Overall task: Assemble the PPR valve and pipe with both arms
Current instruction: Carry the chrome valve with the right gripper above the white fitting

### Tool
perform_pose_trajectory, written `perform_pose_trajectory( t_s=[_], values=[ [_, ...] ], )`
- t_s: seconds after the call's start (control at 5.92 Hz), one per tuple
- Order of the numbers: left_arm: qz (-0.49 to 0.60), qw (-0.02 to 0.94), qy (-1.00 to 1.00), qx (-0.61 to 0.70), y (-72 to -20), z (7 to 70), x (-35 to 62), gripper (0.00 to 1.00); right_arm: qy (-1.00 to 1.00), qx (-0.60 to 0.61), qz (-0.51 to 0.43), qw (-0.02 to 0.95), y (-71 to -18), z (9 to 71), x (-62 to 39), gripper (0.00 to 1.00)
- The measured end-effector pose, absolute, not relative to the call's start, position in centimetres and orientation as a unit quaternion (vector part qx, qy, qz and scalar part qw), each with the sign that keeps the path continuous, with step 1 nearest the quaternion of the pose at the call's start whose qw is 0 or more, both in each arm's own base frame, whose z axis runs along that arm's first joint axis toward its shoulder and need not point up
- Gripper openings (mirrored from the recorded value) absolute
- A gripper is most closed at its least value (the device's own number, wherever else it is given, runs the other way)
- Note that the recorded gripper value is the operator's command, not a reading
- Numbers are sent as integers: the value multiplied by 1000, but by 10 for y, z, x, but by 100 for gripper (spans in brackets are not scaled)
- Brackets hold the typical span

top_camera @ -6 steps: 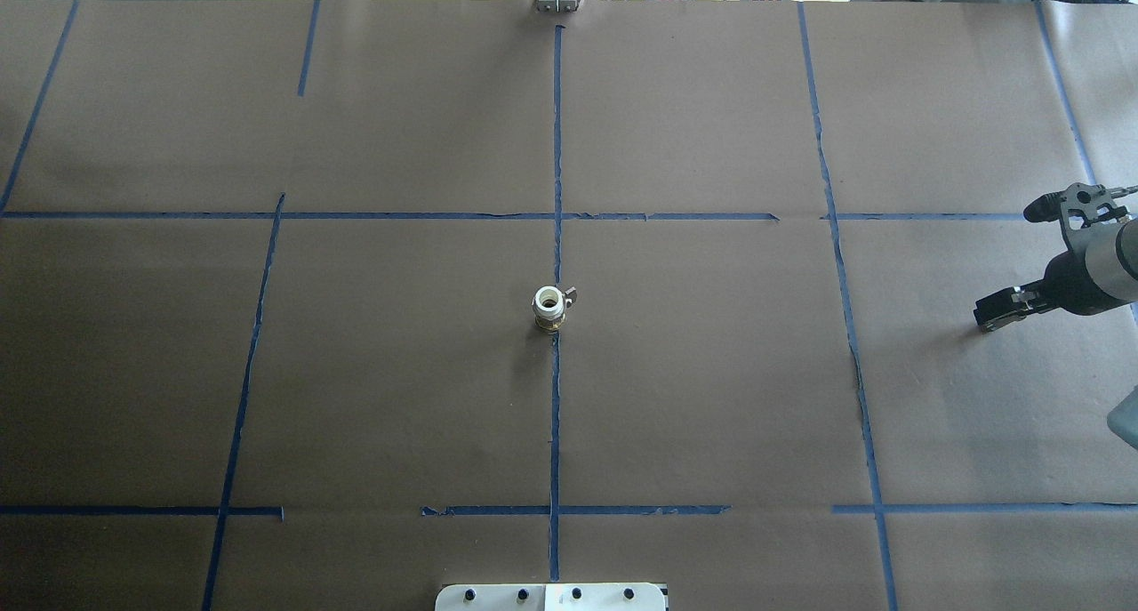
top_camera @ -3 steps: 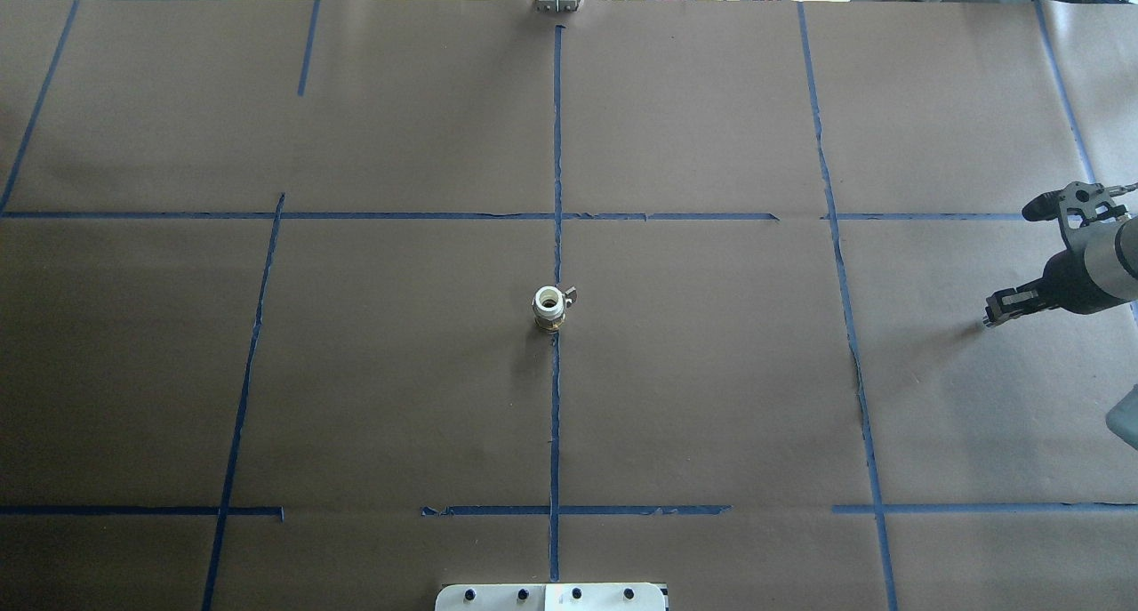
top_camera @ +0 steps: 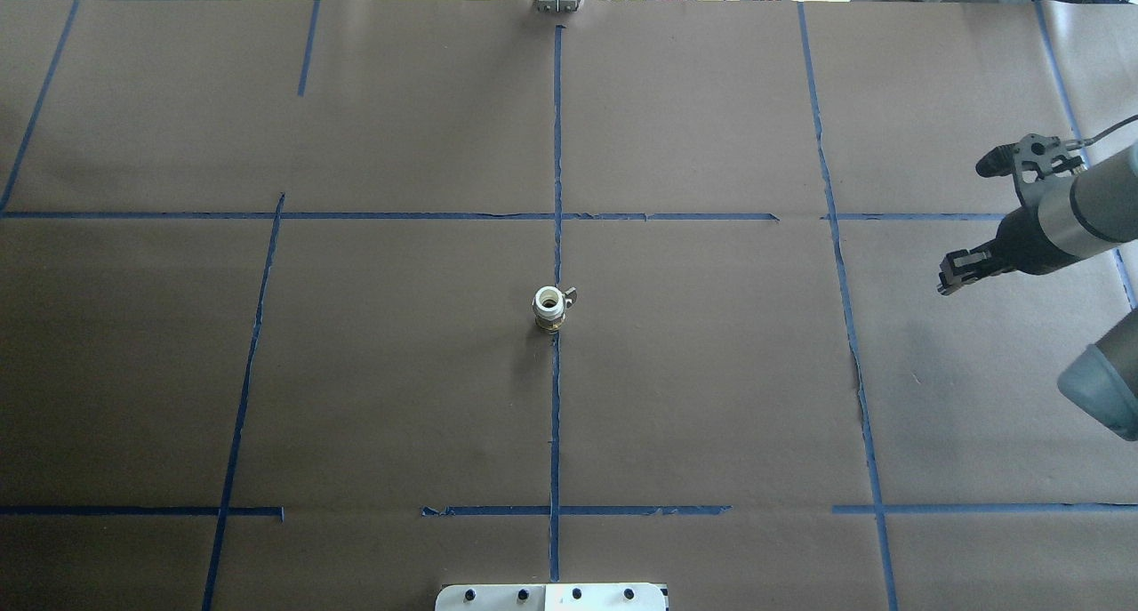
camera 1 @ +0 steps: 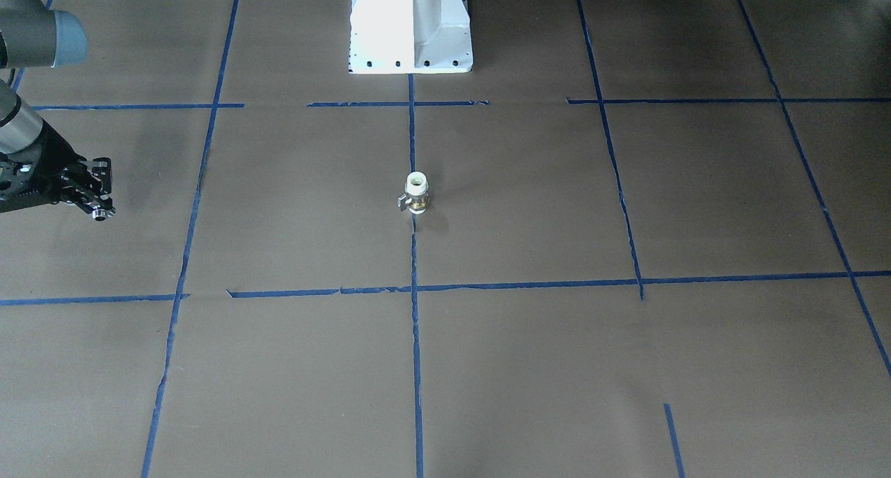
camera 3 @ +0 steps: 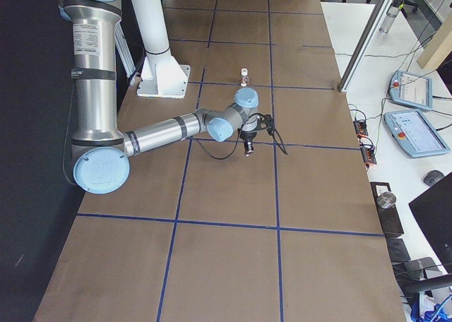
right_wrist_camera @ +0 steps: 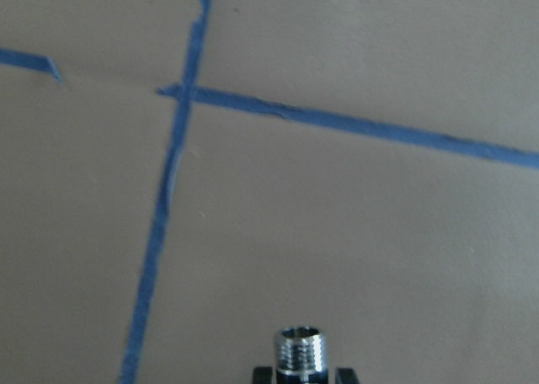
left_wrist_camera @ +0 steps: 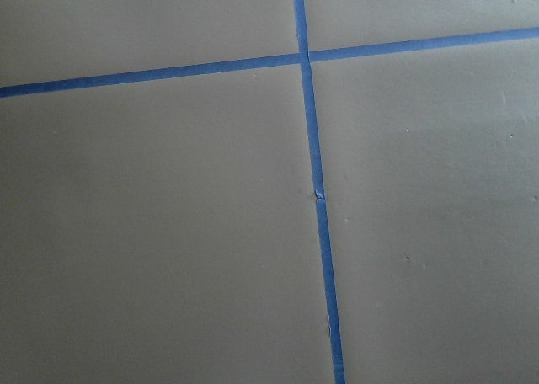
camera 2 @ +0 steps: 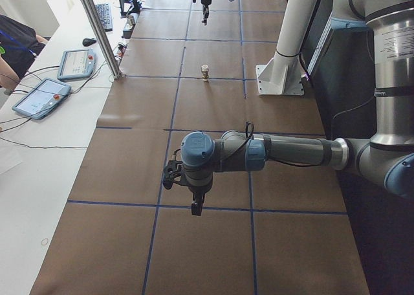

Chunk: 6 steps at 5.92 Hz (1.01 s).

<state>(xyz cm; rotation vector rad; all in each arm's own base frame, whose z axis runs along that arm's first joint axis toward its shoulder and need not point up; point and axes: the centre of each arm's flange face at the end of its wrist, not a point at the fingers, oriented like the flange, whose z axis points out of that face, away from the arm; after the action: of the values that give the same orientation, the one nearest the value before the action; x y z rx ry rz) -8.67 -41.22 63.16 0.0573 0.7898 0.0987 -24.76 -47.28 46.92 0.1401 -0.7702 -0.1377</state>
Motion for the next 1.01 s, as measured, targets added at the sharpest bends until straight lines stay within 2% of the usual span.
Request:
perform_pose_trajectory(
  t_s=[0.17,0.51,1.01],
  values=[
    [48,922,384,27,-412,632,-87,100,-369,44,-49,927,-495,403,-276,1],
    [45,922,383,25,-412,633,-87,100,-394,4,18,919,-492,282,-360,0],
    [28,924,381,10,-414,633,-80,100,-415,-5,74,907,-484,154,-468,0]
  ],
)
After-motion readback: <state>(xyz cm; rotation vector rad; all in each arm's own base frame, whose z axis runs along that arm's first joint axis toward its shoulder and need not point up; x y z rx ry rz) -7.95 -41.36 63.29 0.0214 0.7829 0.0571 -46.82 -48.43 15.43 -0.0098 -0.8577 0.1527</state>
